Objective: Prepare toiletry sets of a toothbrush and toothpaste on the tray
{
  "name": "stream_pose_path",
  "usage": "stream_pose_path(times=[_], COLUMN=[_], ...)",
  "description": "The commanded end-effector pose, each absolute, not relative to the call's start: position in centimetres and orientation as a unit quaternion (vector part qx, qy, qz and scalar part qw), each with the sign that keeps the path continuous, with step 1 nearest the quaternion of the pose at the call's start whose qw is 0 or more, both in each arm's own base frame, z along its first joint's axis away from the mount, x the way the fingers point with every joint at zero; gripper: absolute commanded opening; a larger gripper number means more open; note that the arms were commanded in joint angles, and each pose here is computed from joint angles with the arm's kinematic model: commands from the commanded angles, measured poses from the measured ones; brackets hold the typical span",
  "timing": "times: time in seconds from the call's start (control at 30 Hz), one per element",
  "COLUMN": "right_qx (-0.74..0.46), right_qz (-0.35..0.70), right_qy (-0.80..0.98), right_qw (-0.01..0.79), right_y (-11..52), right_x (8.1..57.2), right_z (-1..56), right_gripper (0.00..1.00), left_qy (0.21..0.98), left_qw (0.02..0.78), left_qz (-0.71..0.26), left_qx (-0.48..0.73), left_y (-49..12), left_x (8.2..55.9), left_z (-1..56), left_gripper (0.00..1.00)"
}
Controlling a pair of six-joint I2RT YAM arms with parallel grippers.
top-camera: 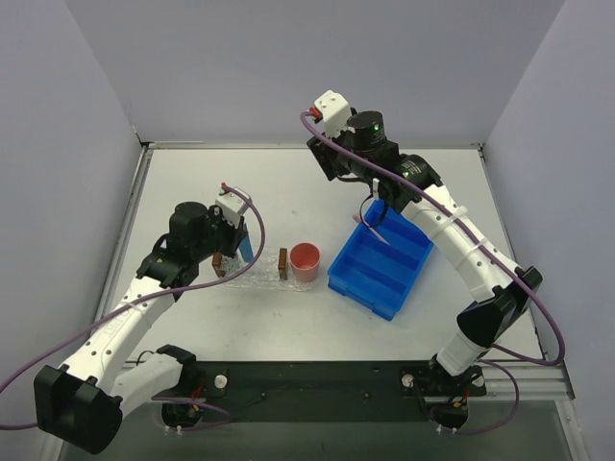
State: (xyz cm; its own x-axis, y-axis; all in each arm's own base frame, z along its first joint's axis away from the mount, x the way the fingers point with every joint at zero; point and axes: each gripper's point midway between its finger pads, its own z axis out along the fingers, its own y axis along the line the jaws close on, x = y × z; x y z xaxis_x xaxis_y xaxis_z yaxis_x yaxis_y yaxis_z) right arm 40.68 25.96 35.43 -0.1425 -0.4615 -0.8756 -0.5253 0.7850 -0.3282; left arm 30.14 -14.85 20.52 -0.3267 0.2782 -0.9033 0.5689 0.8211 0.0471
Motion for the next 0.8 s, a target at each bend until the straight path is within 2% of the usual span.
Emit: stream_pose_path(times=[0.0, 0.77], right_qx=[-0.321, -0.321], right_qz=[0.027, 0.023], right_qy=[0.748, 0.749], right_qw=[0.581, 0.58], right_y=[26.27, 26.06], right_x=[41.32, 41.41], right_z=[36.08, 35.92], right_gripper=[0.56, 0.56], left_qy=[0.773, 0.776], left_qw=[0.559, 0.553], left_qz=[-0.148, -0.152], left_qx=[0.261, 0.261], left_y=[-15.5, -15.71], left_x=[31.15, 31.34], left_z=[23.27, 22.48], left_gripper=[0.0, 0.0])
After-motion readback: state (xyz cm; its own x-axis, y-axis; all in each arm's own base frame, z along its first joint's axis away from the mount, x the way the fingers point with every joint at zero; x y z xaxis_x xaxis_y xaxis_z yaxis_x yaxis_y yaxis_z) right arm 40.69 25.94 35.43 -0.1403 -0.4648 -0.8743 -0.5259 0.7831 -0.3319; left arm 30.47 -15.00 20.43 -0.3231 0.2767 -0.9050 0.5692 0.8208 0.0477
